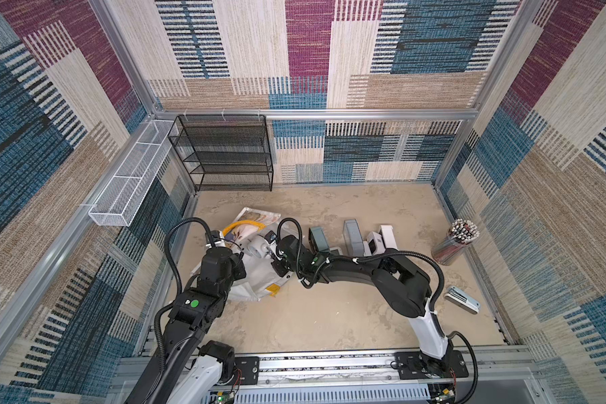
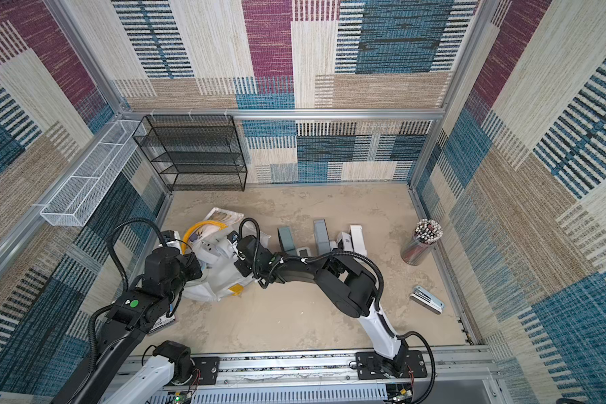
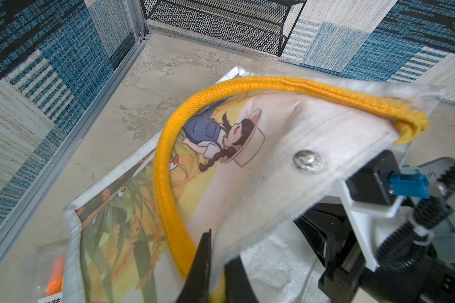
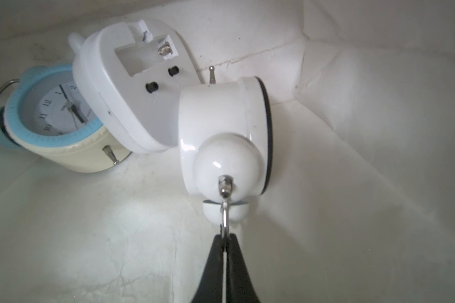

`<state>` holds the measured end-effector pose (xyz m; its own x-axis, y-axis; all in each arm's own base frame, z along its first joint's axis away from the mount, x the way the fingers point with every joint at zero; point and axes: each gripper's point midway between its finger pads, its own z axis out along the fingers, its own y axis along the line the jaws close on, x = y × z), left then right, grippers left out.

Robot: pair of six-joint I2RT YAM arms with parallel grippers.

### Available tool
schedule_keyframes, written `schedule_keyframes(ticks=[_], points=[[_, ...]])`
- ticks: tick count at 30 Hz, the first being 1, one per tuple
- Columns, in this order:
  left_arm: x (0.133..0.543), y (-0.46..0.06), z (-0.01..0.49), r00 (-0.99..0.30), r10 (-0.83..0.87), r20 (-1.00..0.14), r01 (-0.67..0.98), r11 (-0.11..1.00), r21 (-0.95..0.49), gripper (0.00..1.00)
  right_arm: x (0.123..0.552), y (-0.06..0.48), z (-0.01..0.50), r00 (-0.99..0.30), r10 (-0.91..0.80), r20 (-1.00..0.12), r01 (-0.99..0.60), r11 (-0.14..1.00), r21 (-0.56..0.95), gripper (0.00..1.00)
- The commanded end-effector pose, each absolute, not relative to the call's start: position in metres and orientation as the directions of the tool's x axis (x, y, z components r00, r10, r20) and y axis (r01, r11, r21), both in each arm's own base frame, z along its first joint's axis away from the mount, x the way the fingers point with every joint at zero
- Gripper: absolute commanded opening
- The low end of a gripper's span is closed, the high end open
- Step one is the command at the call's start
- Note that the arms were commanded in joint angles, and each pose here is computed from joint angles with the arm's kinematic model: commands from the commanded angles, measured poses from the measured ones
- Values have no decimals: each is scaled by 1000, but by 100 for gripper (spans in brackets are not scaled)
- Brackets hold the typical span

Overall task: Take the alarm clock out of the canvas bag
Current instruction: Pick up the alarm from the canvas bag, then place the alarm at the center of the board.

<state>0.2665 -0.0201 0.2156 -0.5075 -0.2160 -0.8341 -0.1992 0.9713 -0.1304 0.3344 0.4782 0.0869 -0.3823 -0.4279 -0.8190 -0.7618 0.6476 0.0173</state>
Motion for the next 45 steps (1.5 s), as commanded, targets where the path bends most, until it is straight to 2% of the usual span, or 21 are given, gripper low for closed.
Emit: schedule_keyframes(ticks=[1,25,45], points=[[267,-17,217,-506,-220,-834,-218,968,-123,0,333,481,112,-359,-366,-859,-765,642,46,0],[267,-16,213,-517,-221,-827,-230,966,-115,0,274,424,167,-315,-270,-910,-791,604,95,0],[268,-15,214,-517,-214,-829,-231,967,-106,0,232,372,184,-323,-211,-923,-787,601,138,0]])
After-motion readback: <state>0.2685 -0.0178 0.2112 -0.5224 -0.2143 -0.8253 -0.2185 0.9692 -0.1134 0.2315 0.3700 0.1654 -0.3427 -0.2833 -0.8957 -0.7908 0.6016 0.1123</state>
